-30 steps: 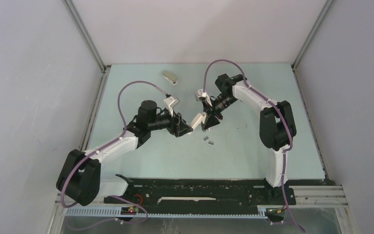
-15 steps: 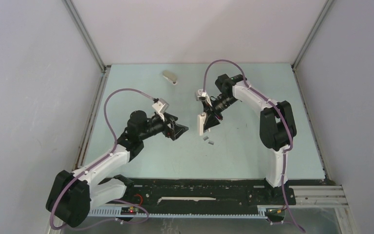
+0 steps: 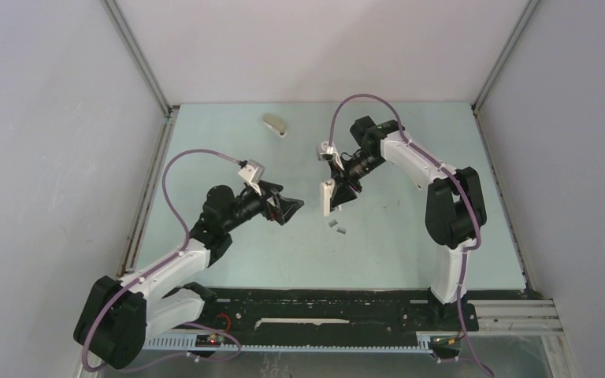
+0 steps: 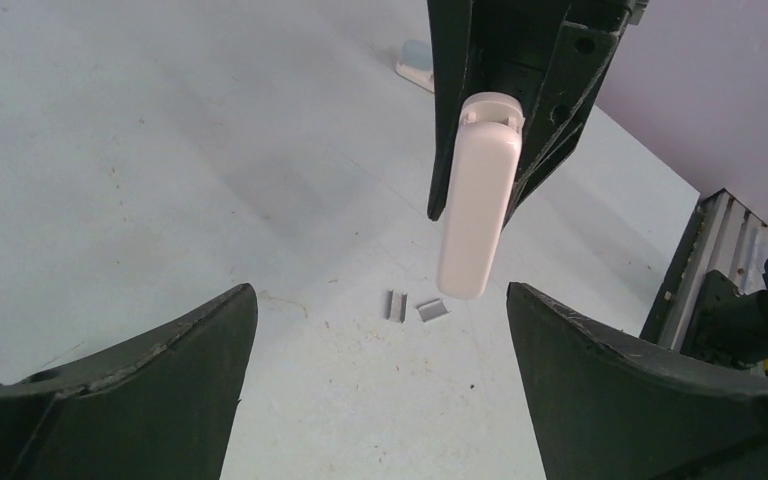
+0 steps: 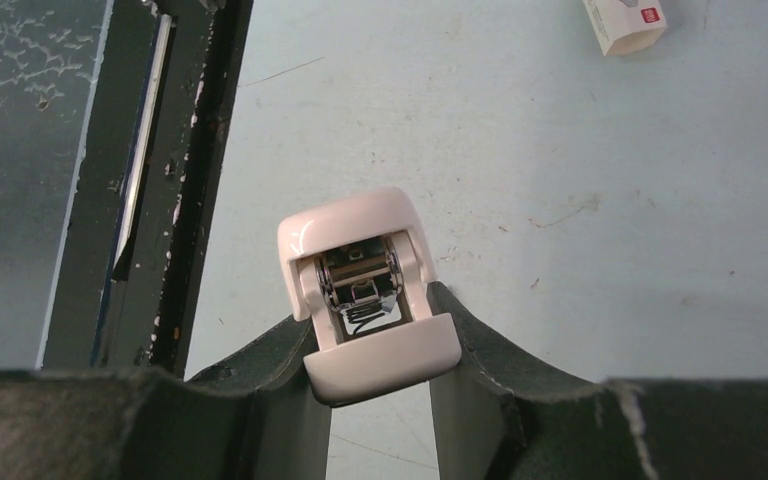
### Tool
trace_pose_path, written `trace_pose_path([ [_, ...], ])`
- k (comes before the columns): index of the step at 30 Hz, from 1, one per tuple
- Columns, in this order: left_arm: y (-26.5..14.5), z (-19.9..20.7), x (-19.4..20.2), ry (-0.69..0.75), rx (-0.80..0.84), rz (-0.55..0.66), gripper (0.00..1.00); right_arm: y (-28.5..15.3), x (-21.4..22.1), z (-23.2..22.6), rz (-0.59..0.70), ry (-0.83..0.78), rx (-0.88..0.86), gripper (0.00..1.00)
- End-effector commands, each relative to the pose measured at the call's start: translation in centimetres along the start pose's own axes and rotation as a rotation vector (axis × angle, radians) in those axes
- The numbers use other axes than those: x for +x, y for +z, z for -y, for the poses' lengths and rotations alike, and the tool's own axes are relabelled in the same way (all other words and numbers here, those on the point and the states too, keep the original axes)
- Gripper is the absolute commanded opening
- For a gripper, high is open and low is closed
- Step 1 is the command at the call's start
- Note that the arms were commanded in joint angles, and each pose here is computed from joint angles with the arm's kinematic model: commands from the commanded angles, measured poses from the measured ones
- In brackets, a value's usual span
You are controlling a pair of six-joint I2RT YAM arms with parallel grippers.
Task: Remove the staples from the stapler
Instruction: Unload the staple at the center of the board.
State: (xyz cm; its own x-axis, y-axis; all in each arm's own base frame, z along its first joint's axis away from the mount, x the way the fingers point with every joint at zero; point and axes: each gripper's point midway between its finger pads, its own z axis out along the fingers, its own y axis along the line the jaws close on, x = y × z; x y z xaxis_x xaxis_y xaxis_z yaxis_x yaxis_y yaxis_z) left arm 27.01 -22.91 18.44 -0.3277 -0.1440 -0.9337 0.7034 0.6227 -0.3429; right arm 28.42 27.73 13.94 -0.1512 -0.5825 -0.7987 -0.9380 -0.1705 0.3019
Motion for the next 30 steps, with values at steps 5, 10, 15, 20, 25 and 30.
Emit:
trace_pose_path([
  [5,0.9,2.4,0.1,0.104,0.082,0.033,0.98,-1.7,-2.1,-0.2,-0.001,-0.016,0.098,0.0],
  [10,2.5,3.3,1.4,0.118,0.111,-0.015,0.97,-2.0,-2.0,-0.2,-0.018,-0.012,0.124,0.0],
  [15,3.5,4.0,1.4,0.13,0.114,-0.015,0.98,-2.0,-2.1,-0.3,-0.018,-0.01,0.126,0.0],
  [20,3.7,4.4,1.4,0.137,0.12,0.001,0.98,-2.0,-2.3,-0.5,-0.009,-0.013,0.121,0.0],
  [25,4.0,4.9,1.3,0.139,0.142,0.019,0.98,-2.0,-2.4,-0.7,-0.007,-0.014,0.116,0.0],
  [30,4.3,5.3,1.5,0.138,0.162,0.018,0.98,-2.0,-2.5,-0.8,-0.002,-0.016,0.112,0.0],
])
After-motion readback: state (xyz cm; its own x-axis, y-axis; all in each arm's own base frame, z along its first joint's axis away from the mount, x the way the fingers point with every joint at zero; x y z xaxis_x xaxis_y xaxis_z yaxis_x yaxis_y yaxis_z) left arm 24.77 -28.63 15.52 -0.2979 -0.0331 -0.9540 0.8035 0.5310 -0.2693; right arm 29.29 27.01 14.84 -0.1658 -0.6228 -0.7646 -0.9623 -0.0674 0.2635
